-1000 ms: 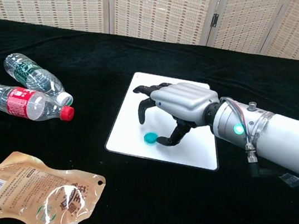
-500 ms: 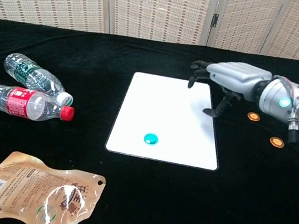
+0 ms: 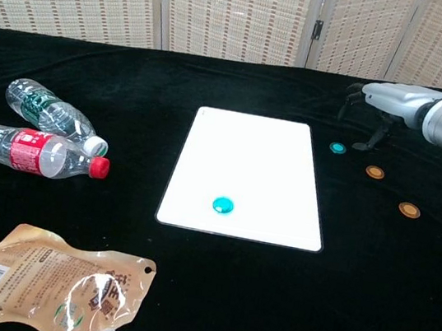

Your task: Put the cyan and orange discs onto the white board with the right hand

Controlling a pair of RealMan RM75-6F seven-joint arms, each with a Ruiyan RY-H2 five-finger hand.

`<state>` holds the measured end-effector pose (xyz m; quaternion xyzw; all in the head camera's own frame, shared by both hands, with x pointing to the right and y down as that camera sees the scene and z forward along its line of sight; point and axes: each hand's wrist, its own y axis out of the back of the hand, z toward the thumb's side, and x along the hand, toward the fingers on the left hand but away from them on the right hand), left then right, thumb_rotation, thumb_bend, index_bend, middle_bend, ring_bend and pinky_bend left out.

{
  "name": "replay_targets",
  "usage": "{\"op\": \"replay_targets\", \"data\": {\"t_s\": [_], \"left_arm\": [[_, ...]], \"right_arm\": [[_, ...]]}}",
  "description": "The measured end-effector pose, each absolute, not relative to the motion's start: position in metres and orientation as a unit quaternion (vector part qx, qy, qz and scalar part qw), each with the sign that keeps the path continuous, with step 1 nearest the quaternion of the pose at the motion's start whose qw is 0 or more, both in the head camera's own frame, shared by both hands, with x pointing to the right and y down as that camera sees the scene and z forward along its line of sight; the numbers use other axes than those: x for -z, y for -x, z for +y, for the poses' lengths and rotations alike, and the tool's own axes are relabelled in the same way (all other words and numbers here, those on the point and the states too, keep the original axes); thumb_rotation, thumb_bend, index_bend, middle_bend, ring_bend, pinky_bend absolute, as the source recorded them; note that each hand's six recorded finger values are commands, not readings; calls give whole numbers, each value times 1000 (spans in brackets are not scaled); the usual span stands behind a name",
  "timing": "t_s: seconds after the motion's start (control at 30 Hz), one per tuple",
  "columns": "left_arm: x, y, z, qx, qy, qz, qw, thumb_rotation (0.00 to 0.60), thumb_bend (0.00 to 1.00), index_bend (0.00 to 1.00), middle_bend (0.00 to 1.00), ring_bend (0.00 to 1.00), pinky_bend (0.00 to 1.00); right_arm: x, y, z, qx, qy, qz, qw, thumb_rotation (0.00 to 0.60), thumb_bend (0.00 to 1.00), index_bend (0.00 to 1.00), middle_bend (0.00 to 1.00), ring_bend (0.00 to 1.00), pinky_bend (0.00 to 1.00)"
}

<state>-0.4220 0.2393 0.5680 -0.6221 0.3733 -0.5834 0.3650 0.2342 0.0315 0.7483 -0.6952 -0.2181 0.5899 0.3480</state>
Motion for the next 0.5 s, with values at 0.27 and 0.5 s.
{"op": "replay_targets", "data": {"t_s": [0.27, 0.5], "left_arm": [[-569, 424, 239, 586, 620, 373, 364, 600, 196, 66, 36, 35, 0], [-570, 424, 239, 589, 620, 372, 362, 600, 196, 66, 36, 35, 0]], "right_arm": [[-767, -226, 24, -608, 687, -212, 336, 600, 404, 377, 48, 0, 0], [-777, -223, 20, -619, 681, -208, 332, 600, 405, 381, 50, 0, 0]]}}
